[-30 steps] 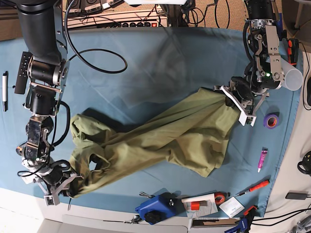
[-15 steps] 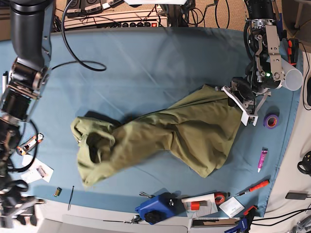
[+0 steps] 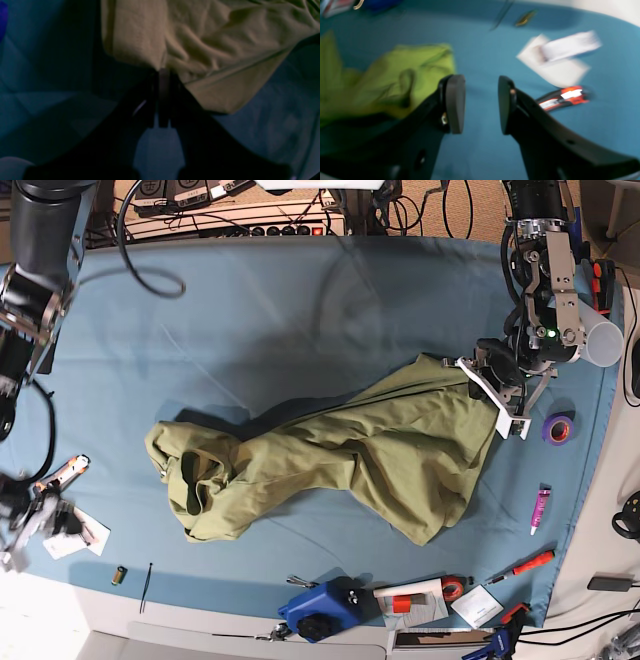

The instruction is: Layout the t-shirt on the table in an organized manner, then fold the t-shirt properly

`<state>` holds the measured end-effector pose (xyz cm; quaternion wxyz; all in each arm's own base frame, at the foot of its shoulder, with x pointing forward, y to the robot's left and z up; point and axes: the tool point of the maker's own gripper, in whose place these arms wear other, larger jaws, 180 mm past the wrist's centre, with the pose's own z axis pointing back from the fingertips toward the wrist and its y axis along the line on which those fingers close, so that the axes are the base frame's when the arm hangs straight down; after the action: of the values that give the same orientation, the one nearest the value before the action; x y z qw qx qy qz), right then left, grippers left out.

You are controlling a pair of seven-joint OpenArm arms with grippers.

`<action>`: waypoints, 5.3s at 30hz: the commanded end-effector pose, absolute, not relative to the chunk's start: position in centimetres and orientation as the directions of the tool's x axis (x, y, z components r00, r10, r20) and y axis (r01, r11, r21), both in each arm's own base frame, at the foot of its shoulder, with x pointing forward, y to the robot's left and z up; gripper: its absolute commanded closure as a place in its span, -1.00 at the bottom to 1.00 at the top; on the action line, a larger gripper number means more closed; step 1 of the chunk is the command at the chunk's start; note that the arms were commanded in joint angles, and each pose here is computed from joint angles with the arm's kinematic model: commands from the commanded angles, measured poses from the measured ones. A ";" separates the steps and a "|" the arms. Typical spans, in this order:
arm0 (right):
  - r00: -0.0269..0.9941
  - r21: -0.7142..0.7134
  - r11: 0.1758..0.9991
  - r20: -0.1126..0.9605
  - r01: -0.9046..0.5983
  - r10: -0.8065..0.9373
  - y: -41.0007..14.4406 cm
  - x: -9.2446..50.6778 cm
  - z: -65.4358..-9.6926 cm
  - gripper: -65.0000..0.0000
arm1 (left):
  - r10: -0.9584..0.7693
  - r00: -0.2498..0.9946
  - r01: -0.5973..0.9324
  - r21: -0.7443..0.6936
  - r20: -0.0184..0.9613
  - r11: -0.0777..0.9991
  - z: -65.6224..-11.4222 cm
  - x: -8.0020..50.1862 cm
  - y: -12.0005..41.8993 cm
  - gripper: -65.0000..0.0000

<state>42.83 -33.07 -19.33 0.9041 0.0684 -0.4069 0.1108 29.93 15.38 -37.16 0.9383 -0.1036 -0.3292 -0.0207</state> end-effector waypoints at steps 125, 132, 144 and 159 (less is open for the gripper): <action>0.508 0.219 0.965 0.853 -0.142 -0.119 -30.4 39.8 -28.0 0.34 | -0.050 0.647 0.074 0.002 0.761 0.997 -29.8 35.2 20.5 0.09; 0.509 0.218 0.966 0.852 -0.142 -0.118 -30.4 39.8 -28.1 0.34 | -0.106 0.537 0.130 0.043 0.837 0.991 -27.0 36.5 19.5 0.09; 0.510 0.217 0.966 0.852 -0.141 -0.117 -30.4 39.7 -28.1 0.35 | 0.177 0.565 0.104 -0.282 0.806 0.954 -28.8 30.4 13.4 0.09; 0.528 0.217 0.966 0.842 -0.141 -0.112 -30.4 39.5 -28.4 0.35 | 0.326 0.599 0.000 -0.408 0.731 0.913 -33.9 31.7 14.1 0.09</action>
<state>38.57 -29.85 -30.68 0.8803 0.1345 -0.4550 0.0037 30.93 14.06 -35.17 0.8860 -0.1816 -0.4158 0.0961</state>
